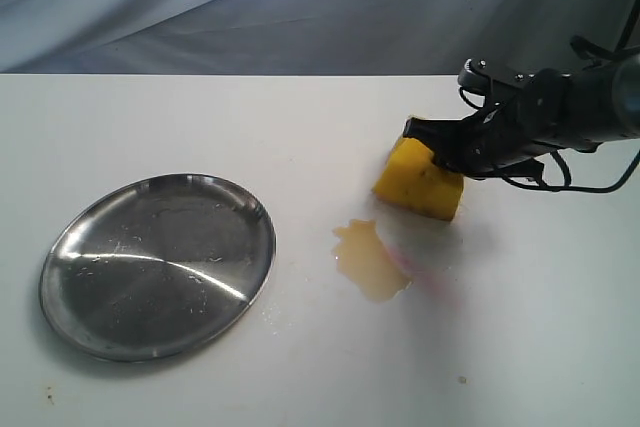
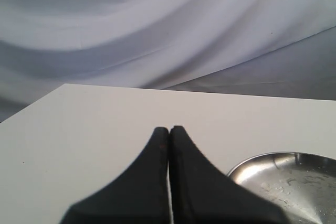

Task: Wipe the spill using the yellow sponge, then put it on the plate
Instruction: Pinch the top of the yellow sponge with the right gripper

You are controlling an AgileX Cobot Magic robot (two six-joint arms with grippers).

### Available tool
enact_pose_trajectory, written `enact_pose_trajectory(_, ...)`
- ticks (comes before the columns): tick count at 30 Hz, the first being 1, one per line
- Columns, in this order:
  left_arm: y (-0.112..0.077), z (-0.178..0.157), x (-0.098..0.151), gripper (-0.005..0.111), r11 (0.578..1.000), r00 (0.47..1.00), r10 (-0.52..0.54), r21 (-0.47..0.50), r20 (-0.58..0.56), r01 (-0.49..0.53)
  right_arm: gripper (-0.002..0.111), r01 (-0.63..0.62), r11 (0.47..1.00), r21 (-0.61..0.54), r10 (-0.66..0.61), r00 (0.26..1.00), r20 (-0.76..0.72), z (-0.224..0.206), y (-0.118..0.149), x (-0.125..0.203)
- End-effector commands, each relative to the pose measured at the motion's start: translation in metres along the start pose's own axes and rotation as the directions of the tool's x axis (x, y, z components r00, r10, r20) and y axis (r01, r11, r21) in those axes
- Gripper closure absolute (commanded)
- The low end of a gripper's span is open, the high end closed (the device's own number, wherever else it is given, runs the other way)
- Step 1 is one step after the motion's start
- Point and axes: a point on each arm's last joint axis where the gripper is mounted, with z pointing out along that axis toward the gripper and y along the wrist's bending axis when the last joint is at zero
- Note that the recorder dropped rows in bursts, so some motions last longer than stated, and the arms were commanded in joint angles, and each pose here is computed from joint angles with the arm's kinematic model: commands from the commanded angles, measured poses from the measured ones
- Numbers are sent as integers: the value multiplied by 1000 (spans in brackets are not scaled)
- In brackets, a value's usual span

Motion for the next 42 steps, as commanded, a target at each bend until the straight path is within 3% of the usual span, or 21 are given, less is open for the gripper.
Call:
enact_pose_trajectory(1, 0, 0, 1, 107, 1000, 1000, 0, -3, 1, 0, 108, 82, 997, 3, -81, 993, -83, 5, 5, 14)
enact_pose_trajectory(13, 0, 0, 1, 107, 1000, 1000, 0, -3, 1, 0, 108, 256, 962, -98, -271, 941, -204, -4, 56, 27)
enact_pose_trajectory(26, 0, 0, 1, 107, 1000, 1000, 0, -3, 1, 0, 108, 399, 899, -179, -437, 812, -387, -18, 81, 63)
enact_pose_trajectory(38, 0, 0, 1, 107, 1000, 1000, 0, -3, 1, 0, 108, 441, 885, -148, -461, 786, -413, -44, 54, 97)
enact_pose_trajectory(42, 0, 0, 1, 107, 1000, 1000, 0, -3, 1, 0, 108, 405, 908, -111, -413, 816, -405, -49, 40, 101)
